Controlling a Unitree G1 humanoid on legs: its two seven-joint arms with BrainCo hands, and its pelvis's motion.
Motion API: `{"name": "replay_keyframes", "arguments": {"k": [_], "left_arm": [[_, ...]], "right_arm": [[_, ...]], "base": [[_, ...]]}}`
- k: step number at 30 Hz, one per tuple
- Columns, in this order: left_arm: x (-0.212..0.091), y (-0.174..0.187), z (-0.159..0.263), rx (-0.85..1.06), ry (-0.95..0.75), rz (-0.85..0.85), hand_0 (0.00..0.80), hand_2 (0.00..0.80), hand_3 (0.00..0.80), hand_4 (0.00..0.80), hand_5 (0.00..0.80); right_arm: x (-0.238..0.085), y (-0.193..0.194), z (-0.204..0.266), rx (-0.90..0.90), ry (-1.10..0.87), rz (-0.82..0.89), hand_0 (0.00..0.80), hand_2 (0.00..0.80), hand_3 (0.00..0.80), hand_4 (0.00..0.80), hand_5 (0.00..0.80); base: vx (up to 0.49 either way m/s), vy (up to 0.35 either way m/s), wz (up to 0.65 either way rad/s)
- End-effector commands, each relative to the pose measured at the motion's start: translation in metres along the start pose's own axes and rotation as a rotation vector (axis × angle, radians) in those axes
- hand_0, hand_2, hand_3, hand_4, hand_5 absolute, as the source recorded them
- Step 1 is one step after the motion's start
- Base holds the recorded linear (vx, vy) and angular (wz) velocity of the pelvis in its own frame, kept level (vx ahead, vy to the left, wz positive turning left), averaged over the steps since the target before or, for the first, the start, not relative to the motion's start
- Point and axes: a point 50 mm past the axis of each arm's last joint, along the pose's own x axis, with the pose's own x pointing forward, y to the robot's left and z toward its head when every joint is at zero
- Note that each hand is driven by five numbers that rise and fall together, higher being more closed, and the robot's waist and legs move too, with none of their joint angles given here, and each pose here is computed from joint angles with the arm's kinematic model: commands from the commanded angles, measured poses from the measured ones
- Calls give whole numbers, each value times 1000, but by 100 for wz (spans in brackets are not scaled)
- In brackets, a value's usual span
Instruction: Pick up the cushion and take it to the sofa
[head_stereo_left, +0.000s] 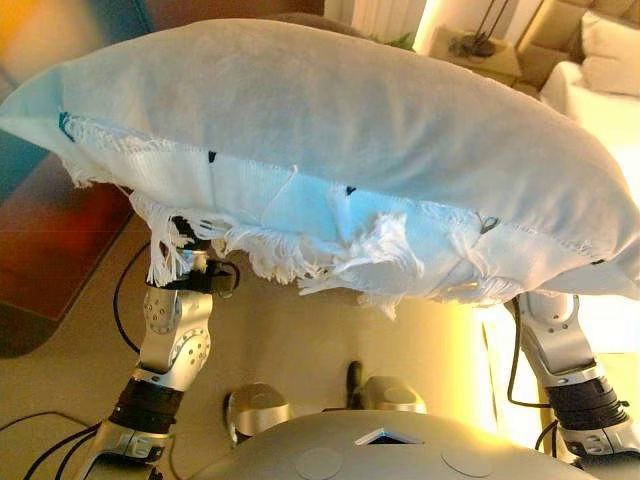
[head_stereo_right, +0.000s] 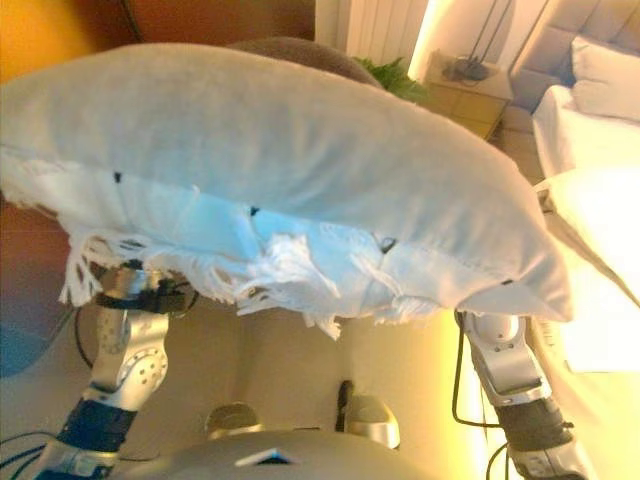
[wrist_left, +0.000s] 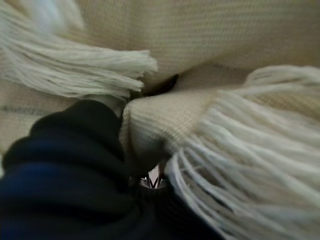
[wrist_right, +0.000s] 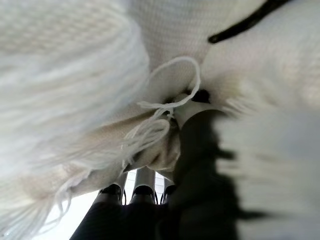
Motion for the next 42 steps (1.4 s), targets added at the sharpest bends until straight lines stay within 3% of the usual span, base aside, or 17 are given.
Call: {"name": "replay_keyframes", "arguments": {"k": [1,14,26,42], "left_arm": [[26,-36,28,-24,-208,-194,800,800,800,800,800],[26,-42,22,-62,-210,-178,800,800,800,800,800],[28,-30,19,12,-134,-158,800,800,800,800,800],[22,-28,13,10,-92,-201,800,800,800,800,800]], "right_arm": [[29,22,47,53,-328,65,800,800,800,800,800],[24,24,37,66,-249,93,800,800,800,800,800],[12,25,21,66,-141,60,800,800,800,800,800],[14,21,12,82,-98,19,800,800,800,800,800]], "base": [[234,-27,-10],[542,95,1],[683,201,-30],[373,-75,16]]}}
